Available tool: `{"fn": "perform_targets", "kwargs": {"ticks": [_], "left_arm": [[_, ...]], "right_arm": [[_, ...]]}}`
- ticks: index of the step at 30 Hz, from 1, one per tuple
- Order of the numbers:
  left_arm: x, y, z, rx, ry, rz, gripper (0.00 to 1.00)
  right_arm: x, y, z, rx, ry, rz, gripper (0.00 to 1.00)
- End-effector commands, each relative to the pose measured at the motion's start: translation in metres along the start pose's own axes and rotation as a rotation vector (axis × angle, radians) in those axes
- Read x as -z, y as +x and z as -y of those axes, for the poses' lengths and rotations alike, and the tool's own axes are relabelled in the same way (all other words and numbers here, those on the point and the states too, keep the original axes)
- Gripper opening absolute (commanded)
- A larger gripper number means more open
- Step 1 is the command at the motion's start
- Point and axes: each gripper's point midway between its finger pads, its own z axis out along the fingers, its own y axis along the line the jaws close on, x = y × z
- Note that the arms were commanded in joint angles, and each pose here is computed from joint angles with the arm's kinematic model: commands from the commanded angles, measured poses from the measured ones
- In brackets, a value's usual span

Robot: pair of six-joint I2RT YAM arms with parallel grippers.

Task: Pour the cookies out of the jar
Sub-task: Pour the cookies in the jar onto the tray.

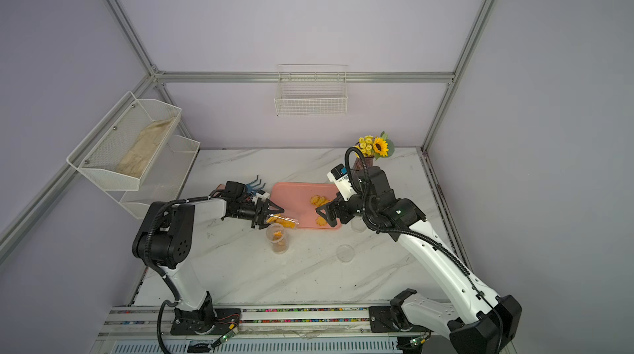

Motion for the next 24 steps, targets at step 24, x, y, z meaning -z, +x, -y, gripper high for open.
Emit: {"fn": "perform_targets", "kwargs": {"ticks": [24], "left_arm": [[-0.036,-0.042,0.062,-0.234,-0.18,0.078,0.63]], "right_arm": [[-0.005,-0.015,0.039,-0.349,0.195,0.068,0.97]]}}
